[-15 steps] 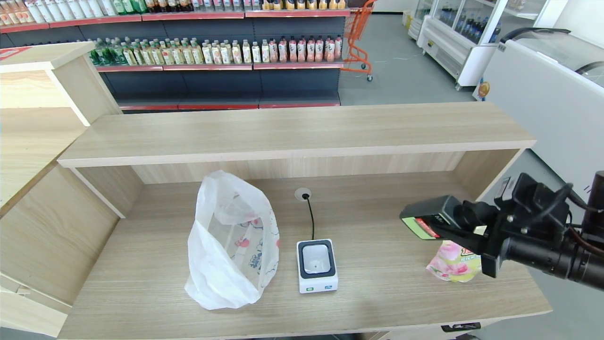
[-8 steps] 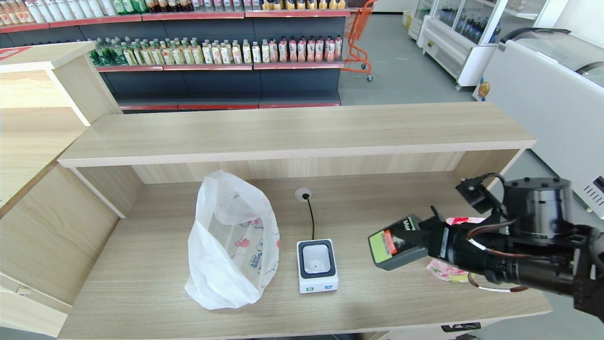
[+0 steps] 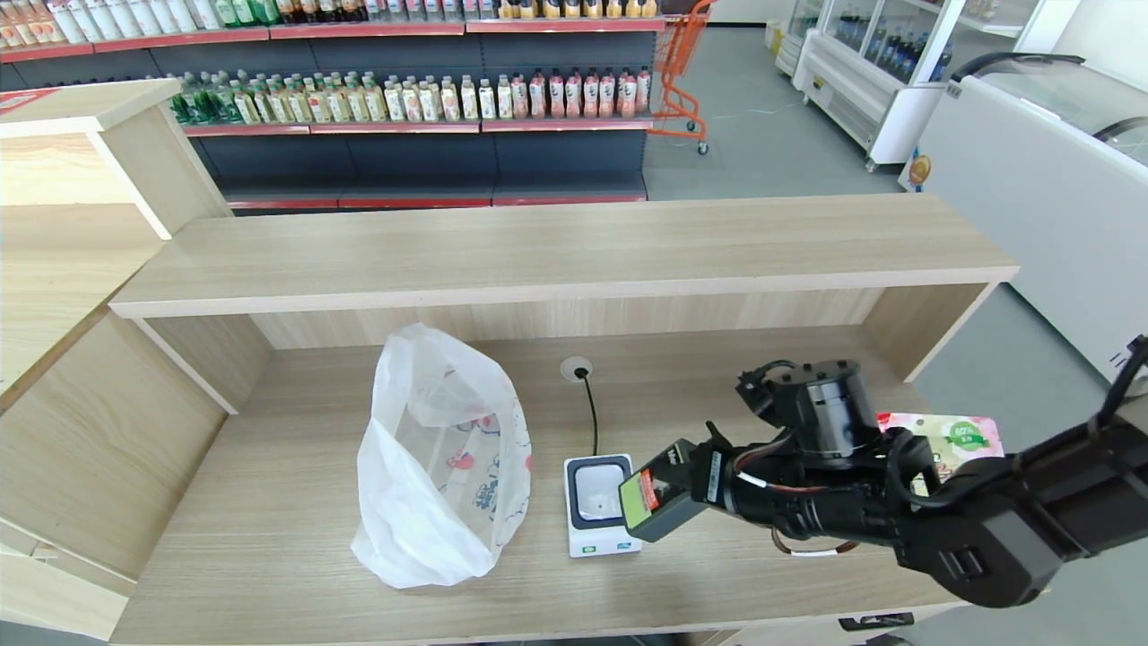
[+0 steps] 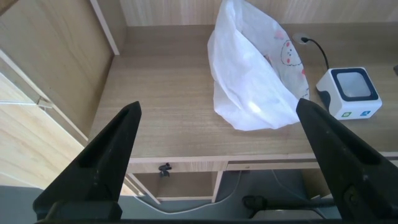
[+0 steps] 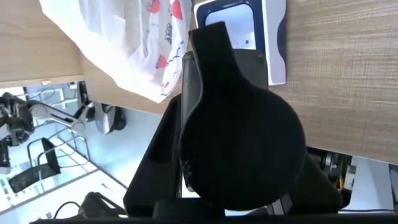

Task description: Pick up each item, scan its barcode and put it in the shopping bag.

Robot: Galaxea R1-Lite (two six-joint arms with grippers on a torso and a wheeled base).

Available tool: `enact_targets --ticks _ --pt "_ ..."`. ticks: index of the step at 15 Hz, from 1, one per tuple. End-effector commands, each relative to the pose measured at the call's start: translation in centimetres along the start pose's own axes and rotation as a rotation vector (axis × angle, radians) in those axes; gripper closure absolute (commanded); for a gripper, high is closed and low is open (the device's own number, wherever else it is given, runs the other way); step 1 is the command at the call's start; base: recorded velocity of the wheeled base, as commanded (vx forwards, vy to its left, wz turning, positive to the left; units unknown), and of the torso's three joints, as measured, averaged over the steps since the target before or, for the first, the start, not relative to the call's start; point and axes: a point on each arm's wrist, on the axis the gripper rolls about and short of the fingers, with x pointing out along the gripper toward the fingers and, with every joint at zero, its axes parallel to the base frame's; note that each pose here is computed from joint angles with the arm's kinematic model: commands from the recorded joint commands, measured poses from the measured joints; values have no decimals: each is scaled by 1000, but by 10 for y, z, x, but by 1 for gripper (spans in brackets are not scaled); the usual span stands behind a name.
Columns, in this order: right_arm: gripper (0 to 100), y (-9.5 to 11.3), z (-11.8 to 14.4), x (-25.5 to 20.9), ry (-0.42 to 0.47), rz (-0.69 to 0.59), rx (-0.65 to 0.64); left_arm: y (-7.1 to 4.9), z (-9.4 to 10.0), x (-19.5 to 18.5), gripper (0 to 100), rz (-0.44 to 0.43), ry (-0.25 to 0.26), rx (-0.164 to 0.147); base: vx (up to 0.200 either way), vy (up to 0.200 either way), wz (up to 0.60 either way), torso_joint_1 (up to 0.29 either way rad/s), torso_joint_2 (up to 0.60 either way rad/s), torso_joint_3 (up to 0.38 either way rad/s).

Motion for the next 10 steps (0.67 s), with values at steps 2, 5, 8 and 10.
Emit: enact_targets --ticks 2,5,8,10 --pt "100 -8 -9 37 52 -37 -37 0 0 0 0 1 0 0 0 0 0 0 0 0" --pt "100 -9 -8 54 56 -36 -88 0 0 0 0 1 0 -1 0 0 0 0 0 0" --pt "100 -9 -4 66 48 -28 -131 0 0 0 0 0 0 0 0 0 0 0 0 0" --pt "100 -7 -1 76 37 -17 -141 0 0 0 0 0 0 0 0 0 0 0 0 0"
